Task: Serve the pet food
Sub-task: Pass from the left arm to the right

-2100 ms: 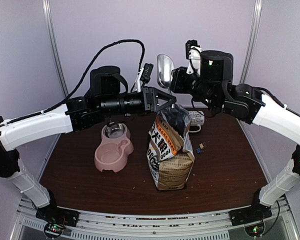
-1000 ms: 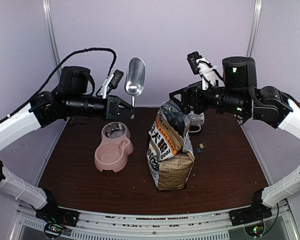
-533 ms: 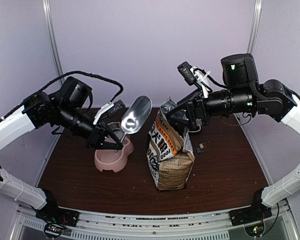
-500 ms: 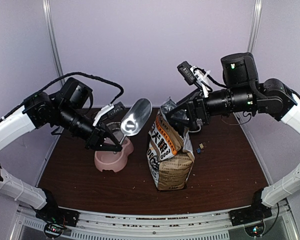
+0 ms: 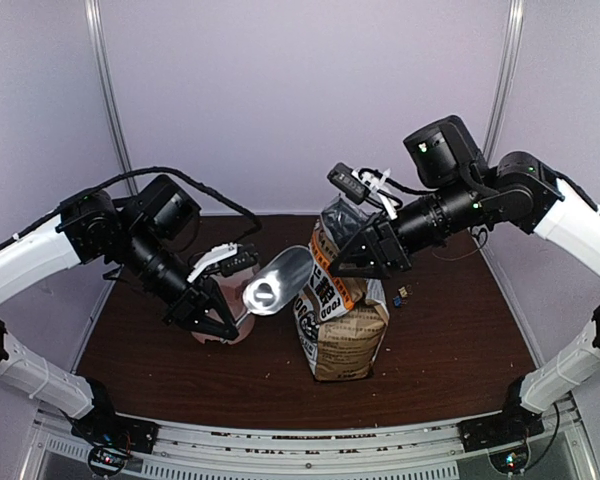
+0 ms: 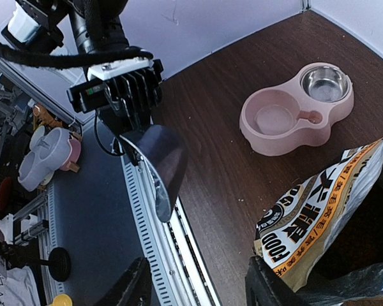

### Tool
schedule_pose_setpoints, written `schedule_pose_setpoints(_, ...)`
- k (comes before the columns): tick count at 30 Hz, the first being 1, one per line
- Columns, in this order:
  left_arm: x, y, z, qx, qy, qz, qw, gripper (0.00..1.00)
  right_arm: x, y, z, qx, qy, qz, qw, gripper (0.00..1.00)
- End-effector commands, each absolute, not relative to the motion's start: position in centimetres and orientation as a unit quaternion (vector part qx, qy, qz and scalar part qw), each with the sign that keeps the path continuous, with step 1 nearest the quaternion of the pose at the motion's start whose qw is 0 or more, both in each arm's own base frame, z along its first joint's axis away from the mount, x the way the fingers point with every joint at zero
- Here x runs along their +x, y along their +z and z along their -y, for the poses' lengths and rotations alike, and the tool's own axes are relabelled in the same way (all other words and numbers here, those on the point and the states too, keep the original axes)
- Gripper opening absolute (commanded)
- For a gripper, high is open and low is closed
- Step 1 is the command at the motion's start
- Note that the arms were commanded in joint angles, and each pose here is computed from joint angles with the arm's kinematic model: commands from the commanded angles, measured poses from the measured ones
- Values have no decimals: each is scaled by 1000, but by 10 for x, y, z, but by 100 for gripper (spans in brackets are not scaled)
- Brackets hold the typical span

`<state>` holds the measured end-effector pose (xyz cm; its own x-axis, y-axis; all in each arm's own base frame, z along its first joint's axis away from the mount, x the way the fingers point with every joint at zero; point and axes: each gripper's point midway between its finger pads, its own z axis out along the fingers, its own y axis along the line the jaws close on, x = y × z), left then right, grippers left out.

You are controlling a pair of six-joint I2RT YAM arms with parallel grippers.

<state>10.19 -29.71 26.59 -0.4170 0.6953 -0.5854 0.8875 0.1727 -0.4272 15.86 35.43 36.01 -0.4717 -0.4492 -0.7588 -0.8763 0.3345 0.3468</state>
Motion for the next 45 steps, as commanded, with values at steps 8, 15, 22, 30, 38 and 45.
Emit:
schedule_pose_setpoints(8, 95, 268, 299, 556, -371, -736, 111, 0, 154, 365, -363, -452, 380, -760, 274, 48)
schedule_pose_setpoints(15, 90, 270, 304, 562, -381, -727, 102, 0, 156, 359, -381, -475, 367, -750, 278, 43)
schedule_pose_setpoints(22, 88, 269, 305, 563, -385, -725, 97, 0, 154, 355, -391, -486, 371, -743, 272, 27)
schedule_pose_setpoints(30, 88, 270, 306, 565, -386, -723, 97, 0, 153, 354, -394, -491, 371, -740, 272, 13)
schedule_pose_setpoints(38, 110, 274, 307, 552, -350, -741, 154, 16, 170, 361, -384, -460, 344, -753, 321, 0)
schedule_pose_setpoints(45, 158, 335, 305, 485, -320, -728, 363, 76, 199, 386, -364, -379, 356, -761, 387, 0)
